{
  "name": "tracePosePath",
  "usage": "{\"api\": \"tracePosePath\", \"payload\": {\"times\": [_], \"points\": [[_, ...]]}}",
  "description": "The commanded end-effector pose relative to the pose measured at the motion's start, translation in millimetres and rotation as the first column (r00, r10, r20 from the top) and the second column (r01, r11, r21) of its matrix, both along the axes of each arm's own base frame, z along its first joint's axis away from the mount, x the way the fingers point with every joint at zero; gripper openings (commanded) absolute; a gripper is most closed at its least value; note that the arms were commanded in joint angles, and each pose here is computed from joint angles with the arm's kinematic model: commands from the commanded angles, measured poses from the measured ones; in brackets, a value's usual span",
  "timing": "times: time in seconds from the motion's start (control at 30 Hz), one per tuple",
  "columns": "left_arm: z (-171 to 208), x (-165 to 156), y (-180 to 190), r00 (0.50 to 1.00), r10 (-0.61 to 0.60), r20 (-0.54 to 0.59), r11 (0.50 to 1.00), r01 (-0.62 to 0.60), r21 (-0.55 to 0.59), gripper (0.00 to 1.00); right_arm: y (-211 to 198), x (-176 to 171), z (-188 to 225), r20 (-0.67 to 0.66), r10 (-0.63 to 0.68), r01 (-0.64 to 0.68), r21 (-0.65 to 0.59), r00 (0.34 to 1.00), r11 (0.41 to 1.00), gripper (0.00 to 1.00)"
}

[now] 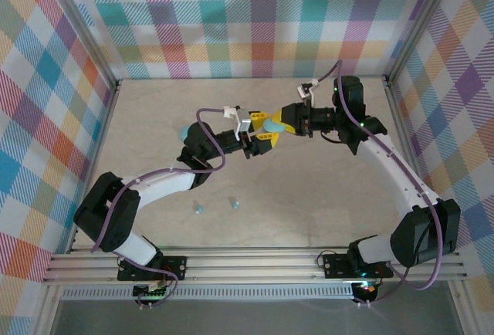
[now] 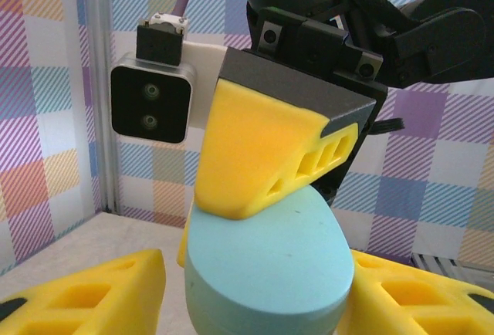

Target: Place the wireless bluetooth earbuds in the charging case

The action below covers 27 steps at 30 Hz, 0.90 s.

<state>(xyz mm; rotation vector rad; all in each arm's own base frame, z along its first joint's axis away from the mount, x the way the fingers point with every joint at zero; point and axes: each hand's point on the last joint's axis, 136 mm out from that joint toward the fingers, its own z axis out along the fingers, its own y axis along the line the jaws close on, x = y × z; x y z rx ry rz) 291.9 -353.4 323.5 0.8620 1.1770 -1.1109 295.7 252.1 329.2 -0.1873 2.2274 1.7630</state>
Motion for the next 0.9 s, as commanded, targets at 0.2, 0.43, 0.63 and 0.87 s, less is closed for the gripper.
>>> {"api": "tracePosePath", "payload": {"times": [0.2,0.43,0.63,0.87], "points": [[14.3,-3.4,-6.2,0.999,-0.022,0.041,0.999,0.023,-0.024,0.50,-0.5,-7.6,11.8,0.040,0.022,-0.023,0.024,0.999,0.999,0.02],[18.6,-4.0,-5.5,0.999,-0.022,0.048,0.999,0.024,-0.035,0.37,-0.4,-7.9,11.6,0.041,0.024,-0.025,0.025,0.999,0.999,0.03],[22.7,-5.6,-4.5,0.999,-0.028,0.035,0.998,0.030,-0.046,0.31,-0.4,-8.4,9.6,0.046,0.025,-0.026,0.017,0.999,1.000,0.11],[19.6,-9.4,-3.8,0.999,-0.046,0.016,0.999,0.046,-0.013,0.26,-4.0,-7.5,7.6,0.069,0.007,-0.006,-0.014,0.998,1.000,0.54]]}}
